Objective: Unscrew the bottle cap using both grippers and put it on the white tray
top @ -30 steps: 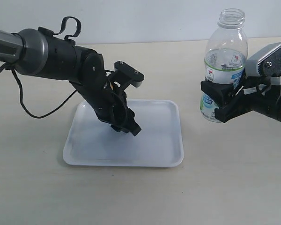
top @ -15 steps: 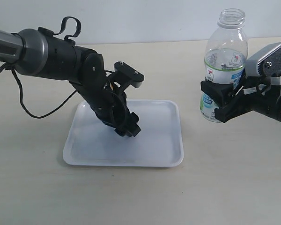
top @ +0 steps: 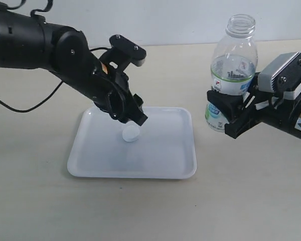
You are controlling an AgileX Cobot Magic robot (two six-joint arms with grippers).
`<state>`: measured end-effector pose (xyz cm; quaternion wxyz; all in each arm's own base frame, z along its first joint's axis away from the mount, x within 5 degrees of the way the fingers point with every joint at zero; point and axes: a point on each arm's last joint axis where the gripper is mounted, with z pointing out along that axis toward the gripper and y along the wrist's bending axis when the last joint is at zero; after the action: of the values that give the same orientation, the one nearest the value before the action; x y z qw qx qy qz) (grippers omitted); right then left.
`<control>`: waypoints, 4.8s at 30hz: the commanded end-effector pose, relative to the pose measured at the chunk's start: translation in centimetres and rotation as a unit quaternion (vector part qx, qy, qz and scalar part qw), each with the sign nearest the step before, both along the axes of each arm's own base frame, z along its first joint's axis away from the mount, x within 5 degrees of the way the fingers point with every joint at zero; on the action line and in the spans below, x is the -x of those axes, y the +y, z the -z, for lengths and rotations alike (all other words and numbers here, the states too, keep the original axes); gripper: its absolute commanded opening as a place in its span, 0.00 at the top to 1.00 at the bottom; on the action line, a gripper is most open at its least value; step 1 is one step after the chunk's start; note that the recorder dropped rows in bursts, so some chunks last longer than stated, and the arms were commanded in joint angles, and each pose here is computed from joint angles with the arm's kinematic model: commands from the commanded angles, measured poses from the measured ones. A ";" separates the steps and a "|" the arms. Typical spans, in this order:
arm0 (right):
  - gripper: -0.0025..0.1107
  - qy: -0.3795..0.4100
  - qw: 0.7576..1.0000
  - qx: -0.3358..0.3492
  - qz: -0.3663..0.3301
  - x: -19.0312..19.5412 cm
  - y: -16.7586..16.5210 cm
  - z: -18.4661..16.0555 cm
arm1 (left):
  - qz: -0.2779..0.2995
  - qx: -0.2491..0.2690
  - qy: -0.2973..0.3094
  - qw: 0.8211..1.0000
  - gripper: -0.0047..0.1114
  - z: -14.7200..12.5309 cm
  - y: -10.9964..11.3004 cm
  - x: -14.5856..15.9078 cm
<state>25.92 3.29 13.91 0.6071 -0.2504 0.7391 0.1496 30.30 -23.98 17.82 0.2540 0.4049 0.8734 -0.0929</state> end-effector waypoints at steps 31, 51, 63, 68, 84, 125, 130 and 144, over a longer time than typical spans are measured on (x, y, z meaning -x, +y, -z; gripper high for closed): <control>0.37 0.035 0.999 -0.033 0.005 -0.2 0.0 3.1 | -0.048 0.165 -0.231 0.958 0.46 -7.7 4.5 4.8; 0.20 0.057 0.998 -0.001 0.009 0.5 -0.1 -0.3 | -0.048 0.190 -0.258 0.946 0.46 -10.2 6.8 7.9; 0.20 0.136 0.988 0.048 0.048 4.0 -0.7 -5.4 | -0.063 0.256 -0.319 0.910 0.46 -12.2 11.6 13.9; 0.21 0.150 0.987 0.042 0.030 5.6 -0.3 -6.8 | -0.070 0.276 -0.336 0.898 0.46 -11.2 13.4 16.1; 0.48 0.179 0.983 0.020 0.031 7.3 -0.1 -8.1 | -0.075 0.329 -0.382 0.860 0.46 -10.4 16.9 20.6; 0.51 0.179 0.983 0.017 0.033 7.3 -0.1 -8.1 | -0.085 0.346 -0.330 0.874 0.96 -2.4 20.5 25.9; 0.51 0.179 0.983 0.017 0.033 7.3 -0.1 -8.1 | -0.097 0.339 -0.327 0.877 0.96 -2.3 20.6 25.8; 0.51 0.179 0.983 0.017 0.033 7.3 -0.1 -8.1 | -0.265 0.295 -0.310 0.864 0.96 -1.3 21.9 25.1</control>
<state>18.64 3.24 21.75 0.4594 -0.2076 0.8488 0.1596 5.15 -2.24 19.40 0.6402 0.0983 0.7470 -0.1496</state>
